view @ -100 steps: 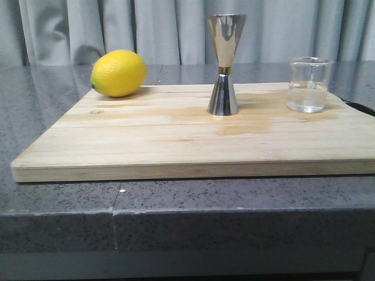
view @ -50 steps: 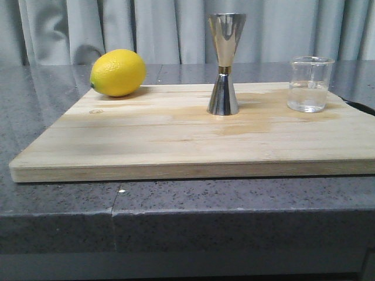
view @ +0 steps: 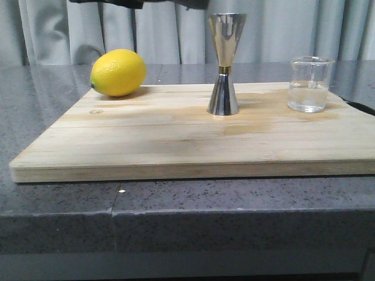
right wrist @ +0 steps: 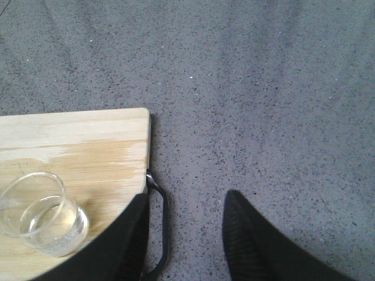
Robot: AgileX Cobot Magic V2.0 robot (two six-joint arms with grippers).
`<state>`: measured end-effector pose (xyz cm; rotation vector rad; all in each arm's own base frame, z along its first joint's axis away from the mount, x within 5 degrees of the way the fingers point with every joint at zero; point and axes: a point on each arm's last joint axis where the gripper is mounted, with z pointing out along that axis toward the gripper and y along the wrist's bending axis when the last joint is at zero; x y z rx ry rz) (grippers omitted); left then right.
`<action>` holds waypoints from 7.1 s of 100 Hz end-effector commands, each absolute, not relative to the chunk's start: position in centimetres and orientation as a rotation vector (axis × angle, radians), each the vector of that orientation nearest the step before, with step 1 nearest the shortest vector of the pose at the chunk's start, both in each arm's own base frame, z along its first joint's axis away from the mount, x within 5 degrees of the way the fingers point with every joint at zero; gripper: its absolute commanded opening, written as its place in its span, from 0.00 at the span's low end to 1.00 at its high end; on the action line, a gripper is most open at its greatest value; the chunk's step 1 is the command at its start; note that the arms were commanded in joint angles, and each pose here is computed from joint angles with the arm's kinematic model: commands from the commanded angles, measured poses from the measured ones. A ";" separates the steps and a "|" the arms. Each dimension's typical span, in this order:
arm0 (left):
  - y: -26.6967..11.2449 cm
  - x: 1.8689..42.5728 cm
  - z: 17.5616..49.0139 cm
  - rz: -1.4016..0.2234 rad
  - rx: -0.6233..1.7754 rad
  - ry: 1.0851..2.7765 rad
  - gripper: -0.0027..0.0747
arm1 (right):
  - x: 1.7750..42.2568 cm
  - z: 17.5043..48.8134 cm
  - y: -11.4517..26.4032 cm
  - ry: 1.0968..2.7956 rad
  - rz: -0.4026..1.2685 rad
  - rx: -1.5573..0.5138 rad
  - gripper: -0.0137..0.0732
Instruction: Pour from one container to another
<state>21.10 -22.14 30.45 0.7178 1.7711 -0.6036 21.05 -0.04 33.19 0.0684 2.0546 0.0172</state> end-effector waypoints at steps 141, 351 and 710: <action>-28.3 26.3 26.5 -0.816 0.577 1.525 0.82 | 21.3 35.0 0.0 1.934 0.019 0.050 0.47; -27.1 25.1 29.9 -0.732 0.688 1.542 0.01 | 18.0 28.3 3.3 1.761 0.169 -0.128 0.53; -24.9 23.5 34.4 -0.781 0.566 1.485 0.01 | 26.9 22.4 6.2 1.478 0.234 -0.270 0.43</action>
